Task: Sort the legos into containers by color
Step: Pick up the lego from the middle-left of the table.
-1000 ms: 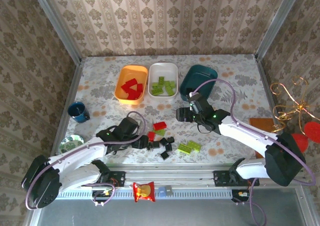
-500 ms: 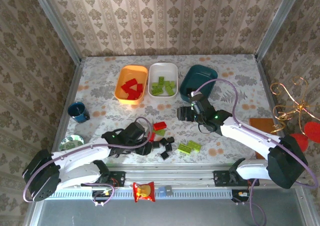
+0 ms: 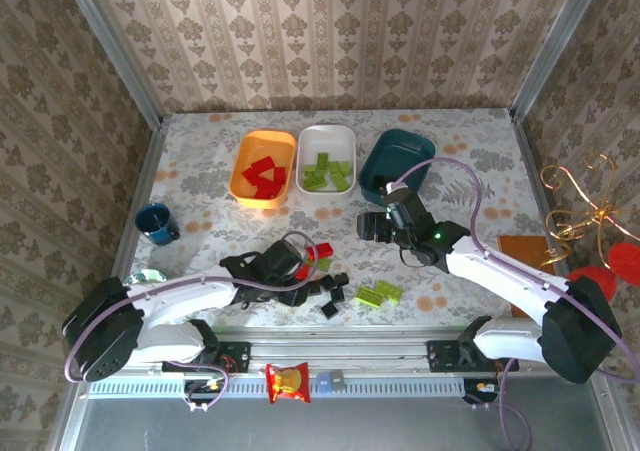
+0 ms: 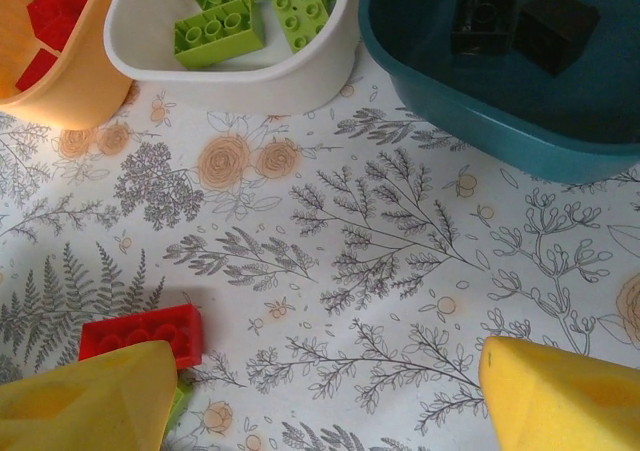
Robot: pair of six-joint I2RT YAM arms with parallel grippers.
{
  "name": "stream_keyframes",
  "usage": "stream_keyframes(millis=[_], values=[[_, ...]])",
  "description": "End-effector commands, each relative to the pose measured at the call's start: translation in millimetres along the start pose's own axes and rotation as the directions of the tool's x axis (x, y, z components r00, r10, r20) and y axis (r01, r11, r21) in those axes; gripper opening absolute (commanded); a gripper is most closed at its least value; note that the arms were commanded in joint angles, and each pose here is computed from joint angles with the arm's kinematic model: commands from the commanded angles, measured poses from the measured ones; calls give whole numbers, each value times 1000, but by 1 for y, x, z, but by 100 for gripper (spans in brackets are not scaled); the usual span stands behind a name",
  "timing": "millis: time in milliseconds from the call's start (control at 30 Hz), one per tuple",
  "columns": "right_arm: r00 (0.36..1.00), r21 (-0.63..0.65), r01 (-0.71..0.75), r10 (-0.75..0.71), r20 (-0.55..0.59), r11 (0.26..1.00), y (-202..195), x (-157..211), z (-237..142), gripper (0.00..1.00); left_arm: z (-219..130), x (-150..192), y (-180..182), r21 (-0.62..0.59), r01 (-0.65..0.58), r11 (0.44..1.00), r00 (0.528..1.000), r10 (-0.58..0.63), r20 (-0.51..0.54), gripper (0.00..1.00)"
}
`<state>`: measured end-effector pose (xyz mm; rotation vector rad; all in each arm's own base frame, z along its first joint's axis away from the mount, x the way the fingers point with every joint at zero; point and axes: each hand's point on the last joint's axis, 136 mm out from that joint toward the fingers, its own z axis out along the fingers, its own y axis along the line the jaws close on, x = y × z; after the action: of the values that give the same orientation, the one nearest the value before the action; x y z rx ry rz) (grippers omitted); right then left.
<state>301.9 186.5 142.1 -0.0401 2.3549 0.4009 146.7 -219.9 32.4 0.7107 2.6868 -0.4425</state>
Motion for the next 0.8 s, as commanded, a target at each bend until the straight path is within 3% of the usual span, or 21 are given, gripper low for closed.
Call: stream_keyframes(millis=[0, 333, 633, 767], values=[[1000, 41, -3, 3, 8, 999, -11, 2, -5, 81, 2, -10, -4, 1, -39, 999, 999, 39, 16, 50], [1000, 46, -8, 8, 12, 999, -15, 3, -6, 81, 7, -23, -7, 2, -55, 998, 996, 55, 64, 58], [1000, 54, -13, 12, 14, 998, -21, 6, -10, 81, 10, -25, -10, 0, -69, 998, 997, 69, 46, 38], [999, 59, -19, 16, 39, 998, -24, 0, -18, 81, -6, -25, -11, 13, -52, 999, 997, 51, 66, 33]])
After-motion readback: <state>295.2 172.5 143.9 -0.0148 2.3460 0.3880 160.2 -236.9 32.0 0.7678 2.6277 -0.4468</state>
